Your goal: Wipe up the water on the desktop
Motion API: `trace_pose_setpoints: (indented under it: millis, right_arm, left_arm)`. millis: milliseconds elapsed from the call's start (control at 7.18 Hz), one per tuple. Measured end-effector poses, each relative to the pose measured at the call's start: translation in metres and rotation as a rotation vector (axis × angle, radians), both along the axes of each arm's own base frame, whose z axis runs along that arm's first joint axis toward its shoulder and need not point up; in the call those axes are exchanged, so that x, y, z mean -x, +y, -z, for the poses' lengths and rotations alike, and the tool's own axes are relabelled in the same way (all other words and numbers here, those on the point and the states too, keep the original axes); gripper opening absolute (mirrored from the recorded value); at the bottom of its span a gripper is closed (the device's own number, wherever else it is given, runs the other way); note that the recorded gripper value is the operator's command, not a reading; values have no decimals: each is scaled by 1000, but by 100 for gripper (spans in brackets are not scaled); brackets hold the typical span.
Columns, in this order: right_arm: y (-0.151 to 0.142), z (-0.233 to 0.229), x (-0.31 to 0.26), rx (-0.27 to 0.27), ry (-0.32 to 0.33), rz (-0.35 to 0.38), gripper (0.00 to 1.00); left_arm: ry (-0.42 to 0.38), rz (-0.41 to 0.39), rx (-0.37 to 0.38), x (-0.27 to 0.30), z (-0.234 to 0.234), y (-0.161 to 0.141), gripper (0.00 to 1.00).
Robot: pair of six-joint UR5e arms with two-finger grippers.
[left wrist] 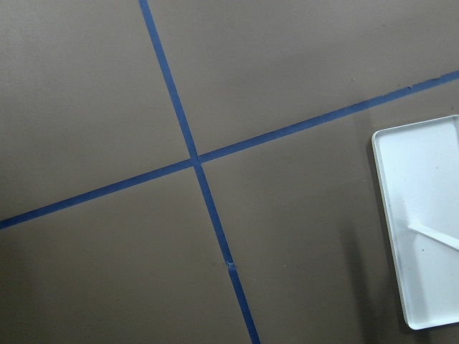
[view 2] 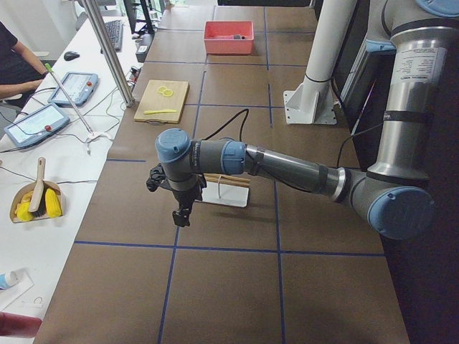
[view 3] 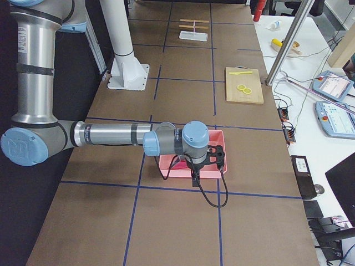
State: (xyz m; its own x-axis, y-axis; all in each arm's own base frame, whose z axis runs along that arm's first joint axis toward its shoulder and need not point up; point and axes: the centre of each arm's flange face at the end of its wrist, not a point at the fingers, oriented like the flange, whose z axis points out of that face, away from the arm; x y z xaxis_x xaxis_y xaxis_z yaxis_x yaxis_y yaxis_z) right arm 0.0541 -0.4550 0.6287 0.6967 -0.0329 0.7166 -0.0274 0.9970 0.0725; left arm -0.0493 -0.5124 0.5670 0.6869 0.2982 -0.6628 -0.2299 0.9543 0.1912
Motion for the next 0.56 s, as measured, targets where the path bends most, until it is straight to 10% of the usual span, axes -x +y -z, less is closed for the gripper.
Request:
trace_pose_setpoints:
  millis: [557]
  right_arm:
    - [-13,6,2,-6,4,4,100]
  left_arm:
    - [2,-1,50,0,-26,-1,100]
